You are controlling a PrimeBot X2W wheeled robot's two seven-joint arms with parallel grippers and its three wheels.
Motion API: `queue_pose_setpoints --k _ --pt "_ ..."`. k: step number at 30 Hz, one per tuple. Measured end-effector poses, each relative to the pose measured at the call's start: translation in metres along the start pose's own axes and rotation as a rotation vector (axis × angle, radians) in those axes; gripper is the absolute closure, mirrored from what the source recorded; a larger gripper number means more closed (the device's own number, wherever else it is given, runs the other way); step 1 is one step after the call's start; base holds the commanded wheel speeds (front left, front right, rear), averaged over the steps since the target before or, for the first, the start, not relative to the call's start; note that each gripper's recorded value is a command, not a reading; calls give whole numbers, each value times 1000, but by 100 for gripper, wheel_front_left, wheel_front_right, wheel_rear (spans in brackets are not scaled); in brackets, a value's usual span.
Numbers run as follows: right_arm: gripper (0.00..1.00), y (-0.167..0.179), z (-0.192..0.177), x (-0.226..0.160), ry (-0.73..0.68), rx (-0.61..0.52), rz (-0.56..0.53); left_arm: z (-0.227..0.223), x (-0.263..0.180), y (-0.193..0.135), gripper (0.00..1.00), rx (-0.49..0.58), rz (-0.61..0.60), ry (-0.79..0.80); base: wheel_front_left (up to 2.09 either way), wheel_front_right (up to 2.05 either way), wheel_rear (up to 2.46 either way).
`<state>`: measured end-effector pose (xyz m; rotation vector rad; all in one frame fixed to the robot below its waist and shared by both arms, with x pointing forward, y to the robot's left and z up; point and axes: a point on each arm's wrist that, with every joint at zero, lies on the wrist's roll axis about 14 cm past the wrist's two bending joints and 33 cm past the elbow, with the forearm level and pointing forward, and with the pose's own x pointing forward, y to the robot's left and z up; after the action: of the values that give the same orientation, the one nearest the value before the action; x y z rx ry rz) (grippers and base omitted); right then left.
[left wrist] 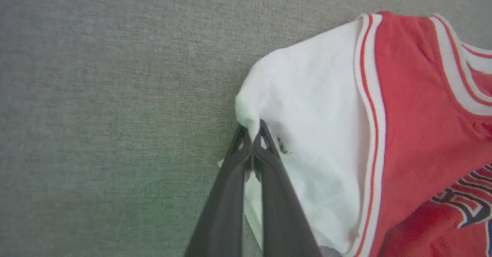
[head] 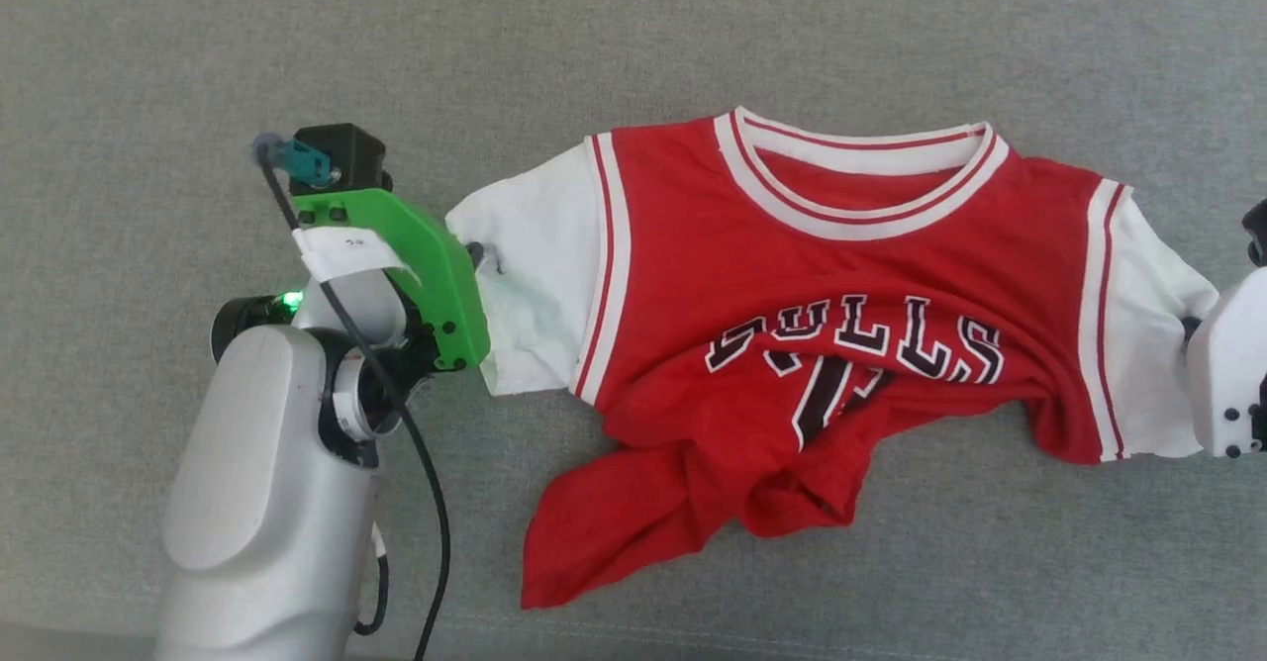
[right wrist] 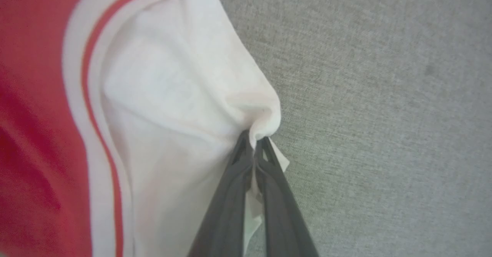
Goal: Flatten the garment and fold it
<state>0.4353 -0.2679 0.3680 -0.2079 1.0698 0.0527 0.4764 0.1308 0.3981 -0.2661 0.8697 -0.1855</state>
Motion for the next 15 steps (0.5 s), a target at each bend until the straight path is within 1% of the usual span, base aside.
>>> queue_pose_setpoints --k 4,5,7,12,15 --pt "100 -6 12 -10 -93 55 -4 16 -9 -6 100 -13 -23 -80 0 0 0" --pt "100 -7 19 -15 -136 75 0 20 -13 -7 100 -17 -28 -102 0 0 0" --pt "100 -8 31 -26 -196 80 -1 32 -22 -11 100 -25 -45 -160 0 0 0" --pt "100 -11 77 -70 -405 140 25 70 -53 -23 100 7 -80 -329 0 0 0" --pt "100 -12 99 -100 -515 152 38 96 -77 -30 100 21 -92 -440 0 0 0"
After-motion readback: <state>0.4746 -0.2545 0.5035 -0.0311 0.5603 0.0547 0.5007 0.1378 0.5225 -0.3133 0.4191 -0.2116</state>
